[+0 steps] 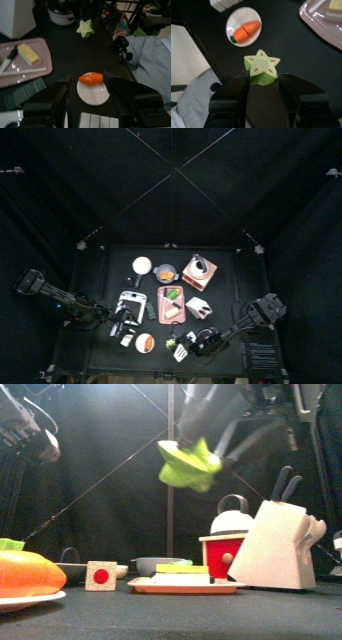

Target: Hand over starfruit top

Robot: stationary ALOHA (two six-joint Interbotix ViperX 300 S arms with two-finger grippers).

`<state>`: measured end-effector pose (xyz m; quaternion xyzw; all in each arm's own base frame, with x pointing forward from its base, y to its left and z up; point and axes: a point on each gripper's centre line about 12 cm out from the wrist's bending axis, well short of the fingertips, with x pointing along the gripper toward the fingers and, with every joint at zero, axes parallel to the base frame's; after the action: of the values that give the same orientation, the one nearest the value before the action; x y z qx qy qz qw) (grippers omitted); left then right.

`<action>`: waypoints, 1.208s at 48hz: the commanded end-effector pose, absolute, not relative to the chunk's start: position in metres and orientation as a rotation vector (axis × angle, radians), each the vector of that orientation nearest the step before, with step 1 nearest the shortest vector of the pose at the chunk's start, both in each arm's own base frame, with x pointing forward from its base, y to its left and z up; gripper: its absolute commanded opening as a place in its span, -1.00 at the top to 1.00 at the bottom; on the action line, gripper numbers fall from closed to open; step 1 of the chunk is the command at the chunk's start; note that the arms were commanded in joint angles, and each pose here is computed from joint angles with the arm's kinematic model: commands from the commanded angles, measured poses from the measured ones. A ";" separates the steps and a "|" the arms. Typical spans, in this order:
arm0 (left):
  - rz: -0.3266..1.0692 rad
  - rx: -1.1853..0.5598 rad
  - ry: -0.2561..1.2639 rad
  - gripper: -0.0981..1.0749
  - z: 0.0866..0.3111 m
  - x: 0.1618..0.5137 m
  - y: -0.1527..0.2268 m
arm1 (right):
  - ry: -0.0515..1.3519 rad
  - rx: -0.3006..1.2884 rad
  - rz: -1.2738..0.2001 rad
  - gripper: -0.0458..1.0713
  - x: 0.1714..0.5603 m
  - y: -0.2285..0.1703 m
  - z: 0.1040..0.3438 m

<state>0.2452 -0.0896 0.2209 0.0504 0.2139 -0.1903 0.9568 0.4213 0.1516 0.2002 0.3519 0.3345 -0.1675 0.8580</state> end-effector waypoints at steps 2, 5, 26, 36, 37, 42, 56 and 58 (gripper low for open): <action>-0.404 0.130 0.422 -0.66 0.228 0.260 -0.098 | 0.618 0.798 -0.236 -0.18 0.432 0.143 0.229; -0.412 0.145 0.437 -0.66 0.227 0.267 -0.104 | 0.599 0.817 -0.199 -0.18 0.438 0.138 0.232; -0.172 0.421 0.605 -0.67 0.233 0.293 -0.127 | 0.514 0.837 -0.163 -0.17 0.424 0.096 0.256; -0.023 0.490 0.615 -0.67 0.244 0.298 -0.122 | 0.491 0.857 -0.120 -0.17 0.419 0.086 0.260; -0.024 0.489 0.608 -0.67 0.246 0.297 -0.123 | 0.491 0.860 -0.121 -0.17 0.419 0.083 0.259; -0.029 0.470 0.599 -0.67 0.248 0.297 -0.128 | 0.479 0.868 -0.117 -0.17 0.419 0.075 0.260; -0.013 0.414 0.554 -0.94 0.262 0.300 -0.128 | 0.437 0.878 -0.099 -0.17 0.426 0.053 0.264; 0.003 0.403 0.561 -0.94 0.260 0.303 -0.128 | 0.433 0.876 -0.096 -0.17 0.428 0.051 0.264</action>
<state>0.2971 -0.1268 0.2487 0.2125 0.2873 -0.0070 0.9340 0.4268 0.0564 0.2421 0.4177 0.2342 -0.0606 0.8758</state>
